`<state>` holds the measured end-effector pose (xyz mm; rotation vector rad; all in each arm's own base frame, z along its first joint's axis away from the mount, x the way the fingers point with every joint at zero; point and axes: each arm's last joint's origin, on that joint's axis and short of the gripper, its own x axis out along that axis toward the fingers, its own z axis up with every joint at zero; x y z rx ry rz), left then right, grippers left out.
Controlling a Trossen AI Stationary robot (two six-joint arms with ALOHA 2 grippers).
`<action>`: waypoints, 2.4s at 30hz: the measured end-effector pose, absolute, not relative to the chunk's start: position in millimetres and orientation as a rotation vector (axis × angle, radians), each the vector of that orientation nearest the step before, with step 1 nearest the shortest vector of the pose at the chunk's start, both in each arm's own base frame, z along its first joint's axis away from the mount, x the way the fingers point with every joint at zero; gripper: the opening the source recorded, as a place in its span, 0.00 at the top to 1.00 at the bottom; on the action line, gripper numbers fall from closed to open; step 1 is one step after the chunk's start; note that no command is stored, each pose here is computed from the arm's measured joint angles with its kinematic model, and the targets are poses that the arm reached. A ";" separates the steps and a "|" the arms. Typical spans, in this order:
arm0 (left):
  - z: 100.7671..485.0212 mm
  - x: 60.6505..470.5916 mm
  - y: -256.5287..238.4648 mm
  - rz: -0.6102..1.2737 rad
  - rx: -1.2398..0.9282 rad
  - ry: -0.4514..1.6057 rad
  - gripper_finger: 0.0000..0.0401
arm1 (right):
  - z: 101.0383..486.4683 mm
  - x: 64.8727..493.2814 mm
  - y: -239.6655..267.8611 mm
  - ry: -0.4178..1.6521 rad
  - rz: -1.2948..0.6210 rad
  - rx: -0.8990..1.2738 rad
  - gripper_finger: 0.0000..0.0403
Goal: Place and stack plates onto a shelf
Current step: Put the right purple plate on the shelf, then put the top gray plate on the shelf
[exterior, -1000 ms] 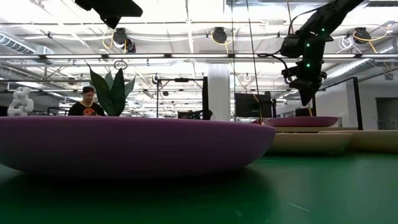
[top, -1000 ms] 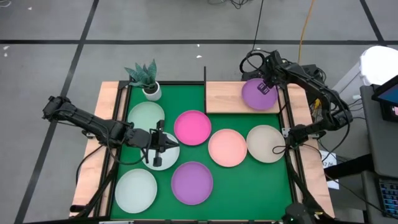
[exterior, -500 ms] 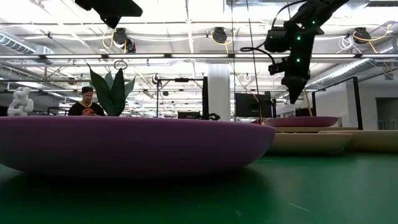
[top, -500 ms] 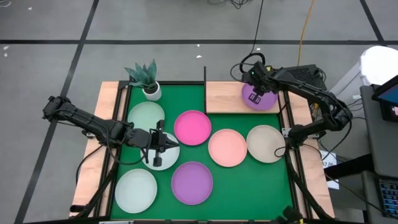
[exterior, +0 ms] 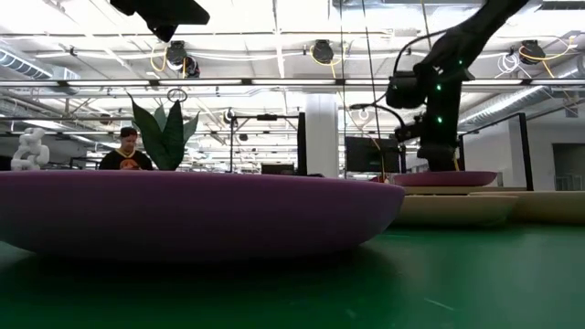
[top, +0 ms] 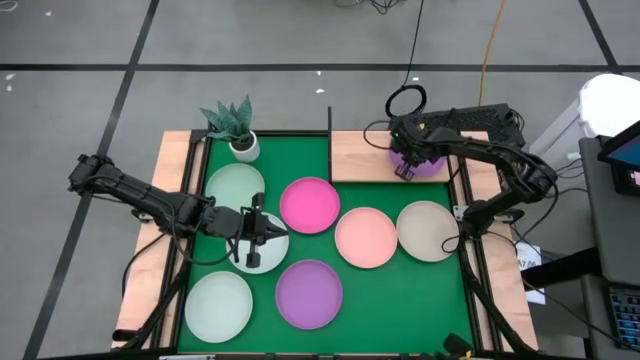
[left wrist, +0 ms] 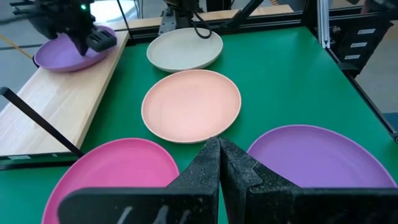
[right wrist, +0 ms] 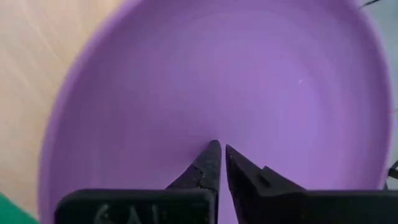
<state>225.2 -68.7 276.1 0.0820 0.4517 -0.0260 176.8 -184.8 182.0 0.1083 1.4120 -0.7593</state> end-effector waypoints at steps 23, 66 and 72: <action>276.2 225.2 -68.7 -0.027 0.085 0.451 0.99 | 175.9 167.8 -182.7 1.446 -0.852 0.127 1.00; 230.0 191.1 -132.9 0.062 -0.297 0.819 0.82 | 250.4 186.1 12.6 0.960 -0.300 0.024 1.00; 209.3 197.8 -144.3 0.089 -0.259 0.883 0.66 | 242.4 183.9 18.4 0.997 -0.219 -0.005 1.00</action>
